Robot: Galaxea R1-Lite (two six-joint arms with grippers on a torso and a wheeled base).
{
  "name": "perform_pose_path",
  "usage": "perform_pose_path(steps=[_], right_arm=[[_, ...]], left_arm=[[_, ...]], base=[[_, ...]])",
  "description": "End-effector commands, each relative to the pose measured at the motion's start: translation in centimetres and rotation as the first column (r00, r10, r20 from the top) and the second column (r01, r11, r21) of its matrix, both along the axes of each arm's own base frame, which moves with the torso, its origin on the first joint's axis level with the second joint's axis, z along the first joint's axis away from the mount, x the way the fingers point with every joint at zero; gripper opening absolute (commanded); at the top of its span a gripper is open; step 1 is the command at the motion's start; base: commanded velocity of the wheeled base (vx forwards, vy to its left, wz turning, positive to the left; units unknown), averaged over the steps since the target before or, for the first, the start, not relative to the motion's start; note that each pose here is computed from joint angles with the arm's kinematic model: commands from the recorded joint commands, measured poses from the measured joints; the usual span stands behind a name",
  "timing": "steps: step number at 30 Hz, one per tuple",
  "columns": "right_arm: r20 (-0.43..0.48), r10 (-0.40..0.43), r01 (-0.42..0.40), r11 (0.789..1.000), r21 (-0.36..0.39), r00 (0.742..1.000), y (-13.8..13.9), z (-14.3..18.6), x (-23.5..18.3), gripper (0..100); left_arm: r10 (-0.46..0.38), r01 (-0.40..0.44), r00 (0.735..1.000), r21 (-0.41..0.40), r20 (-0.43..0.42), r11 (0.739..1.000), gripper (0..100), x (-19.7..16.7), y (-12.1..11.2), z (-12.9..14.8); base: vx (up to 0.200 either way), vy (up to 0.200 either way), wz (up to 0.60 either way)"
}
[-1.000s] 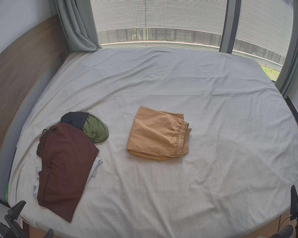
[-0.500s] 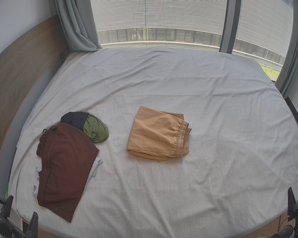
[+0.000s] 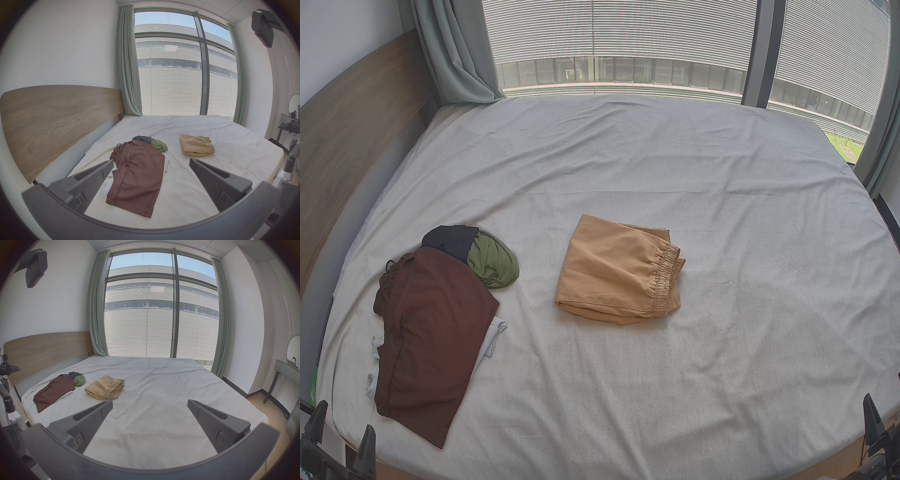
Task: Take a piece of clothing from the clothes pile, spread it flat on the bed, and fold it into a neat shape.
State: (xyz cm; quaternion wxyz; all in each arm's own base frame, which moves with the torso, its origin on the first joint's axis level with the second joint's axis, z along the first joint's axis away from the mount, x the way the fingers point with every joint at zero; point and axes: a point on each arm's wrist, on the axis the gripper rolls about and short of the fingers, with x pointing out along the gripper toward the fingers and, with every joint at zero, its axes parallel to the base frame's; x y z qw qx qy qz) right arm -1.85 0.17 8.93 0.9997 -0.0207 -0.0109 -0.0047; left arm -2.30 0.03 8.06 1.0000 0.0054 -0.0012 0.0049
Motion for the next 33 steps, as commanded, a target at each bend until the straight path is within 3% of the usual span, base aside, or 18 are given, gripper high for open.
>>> perform_pose_path(steps=[1, 3, 9, 20, 24, 27, 28, 33], right_arm=[[-0.007, 0.053, -0.053, 0.999, -0.001, 0.999, -0.02, -0.55, -0.03, 100], [0.032, 0.095, -0.095, 0.996, -0.005, 0.995, -0.08, -0.61, -0.35, 100], [0.049, 0.07, -0.07, 0.998, -0.003, 0.996, -0.06, -0.66, -0.46, 100], [0.041, 0.055, -0.05, 0.991, -0.124, 0.998, -0.06, -0.72, -0.46, 100], [0.04, 0.068, -0.063, 0.992, -0.111, 0.997, -0.05, -0.73, -0.46, 100], [-0.035, 0.062, -0.06, 0.997, 0.042, 0.997, -0.08, -1.41, -0.48, 100], [-0.061, 0.05, -0.047, 0.998, 0.039, 0.997, -0.11, -1.55, -0.55, 100], [-0.025, 0.048, -0.047, 0.999, 0.026, 0.999, -0.12, -1.38, -0.44, 100]], left_arm=[[-0.002, 0.002, 1.0, 0.0, -0.003, 1.0, 100, 0.01, -0.01, -0.49], [-0.001, 0.001, 1.0, 0.001, -0.003, 1.0, 100, 0.01, 0.0, -0.49], [-0.002, 0.002, 1.0, 0.004, -0.003, 1.0, 100, 0.01, -0.01, -0.49], [-0.002, 0.002, 1.0, 0.009, -0.003, 1.0, 100, 0.01, -0.01, -0.49], [-0.001, 0.001, 1.0, 0.012, -0.003, 1.0, 100, 0.01, 0.0, -0.49], [-0.001, 0.001, 1.0, 0.014, -0.003, 1.0, 100, 0.01, 0.0, -0.49], [-0.002, 0.002, 1.0, 0.017, -0.003, 1.0, 100, 0.01, -0.01, -0.49], [-0.005, 0.005, 1.0, 0.021, -0.003, 1.0, 100, 0.01, -0.01, -0.49]], base=[[0.0, 0.0, 0.0], [0.0, 0.0, 0.0], [0.0, 0.0, 0.0], [0.0, 0.0, 0.0], [0.0, 0.0, 0.0], [0.0, 0.0, 0.0], [0.0, 0.0, 0.0], [0.0, 0.0, 0.0]])
